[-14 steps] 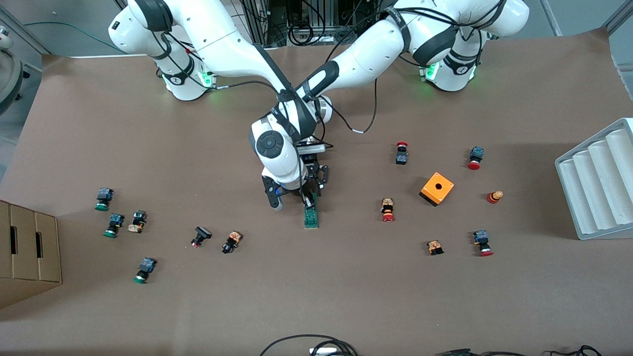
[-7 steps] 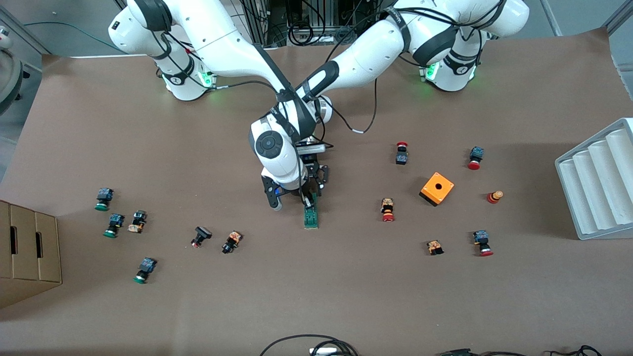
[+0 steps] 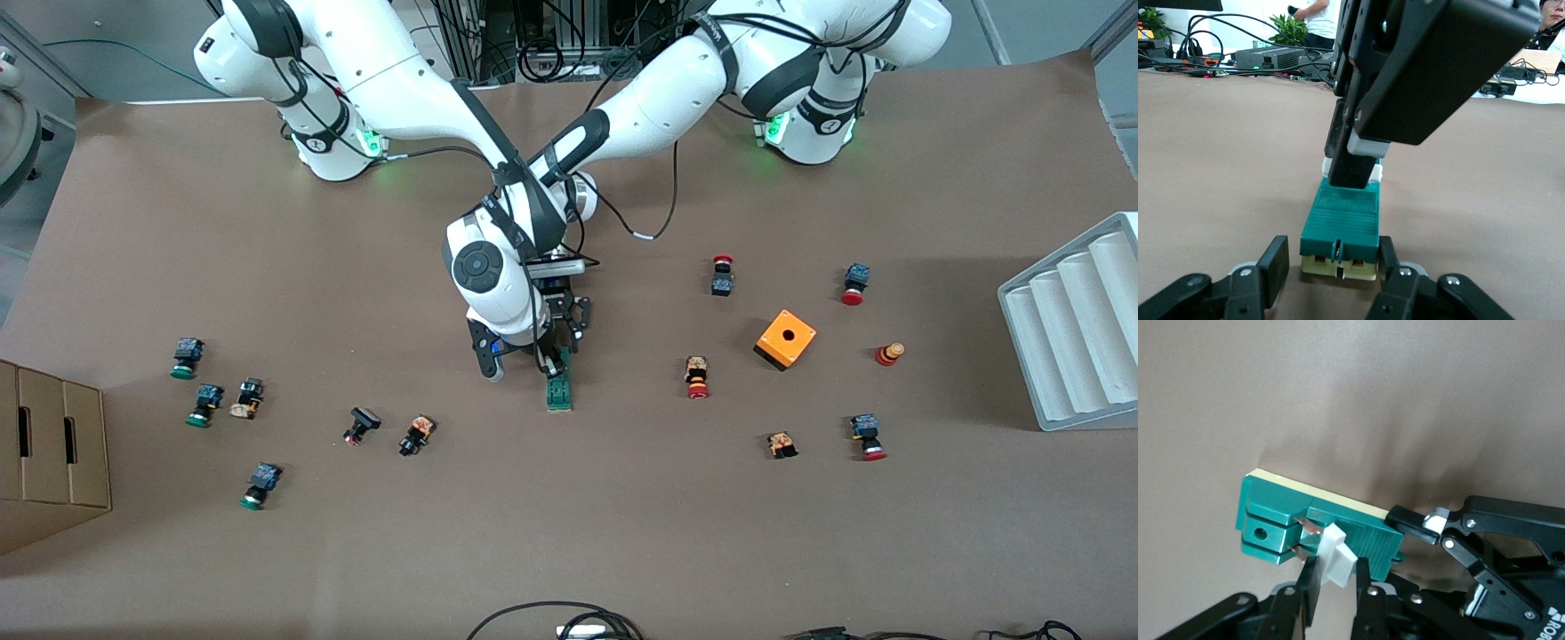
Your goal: Close load switch with both arms
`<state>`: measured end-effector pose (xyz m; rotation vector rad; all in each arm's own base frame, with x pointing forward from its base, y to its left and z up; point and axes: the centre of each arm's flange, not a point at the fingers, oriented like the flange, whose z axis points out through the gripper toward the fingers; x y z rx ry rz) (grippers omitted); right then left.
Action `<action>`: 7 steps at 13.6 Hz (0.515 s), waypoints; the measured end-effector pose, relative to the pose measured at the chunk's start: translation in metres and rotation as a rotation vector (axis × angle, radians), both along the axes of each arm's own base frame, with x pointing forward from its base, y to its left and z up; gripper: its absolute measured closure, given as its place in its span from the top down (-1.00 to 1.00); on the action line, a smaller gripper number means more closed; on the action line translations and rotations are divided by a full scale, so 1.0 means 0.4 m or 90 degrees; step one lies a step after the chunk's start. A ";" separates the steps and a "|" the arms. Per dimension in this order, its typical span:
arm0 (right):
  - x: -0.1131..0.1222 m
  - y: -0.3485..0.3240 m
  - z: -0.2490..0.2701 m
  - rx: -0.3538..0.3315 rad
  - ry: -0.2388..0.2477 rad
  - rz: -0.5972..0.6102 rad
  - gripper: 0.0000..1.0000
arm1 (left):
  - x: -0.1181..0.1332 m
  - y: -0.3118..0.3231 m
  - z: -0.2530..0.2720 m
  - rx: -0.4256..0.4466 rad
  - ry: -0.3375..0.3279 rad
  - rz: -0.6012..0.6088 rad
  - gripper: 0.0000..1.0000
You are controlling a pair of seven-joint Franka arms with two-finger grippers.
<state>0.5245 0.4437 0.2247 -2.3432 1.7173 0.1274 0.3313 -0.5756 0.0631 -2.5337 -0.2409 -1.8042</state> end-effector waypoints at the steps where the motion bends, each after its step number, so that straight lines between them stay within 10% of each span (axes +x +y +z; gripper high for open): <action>1: 0.001 0.000 0.000 0.001 0.001 -0.001 -0.44 | 0.000 0.000 0.000 0.000 0.000 0.000 0.24; 7: 0.047 -0.010 0.049 0.018 0.010 -0.010 -0.45 | 0.000 0.000 -0.001 0.005 0.001 -0.002 0.23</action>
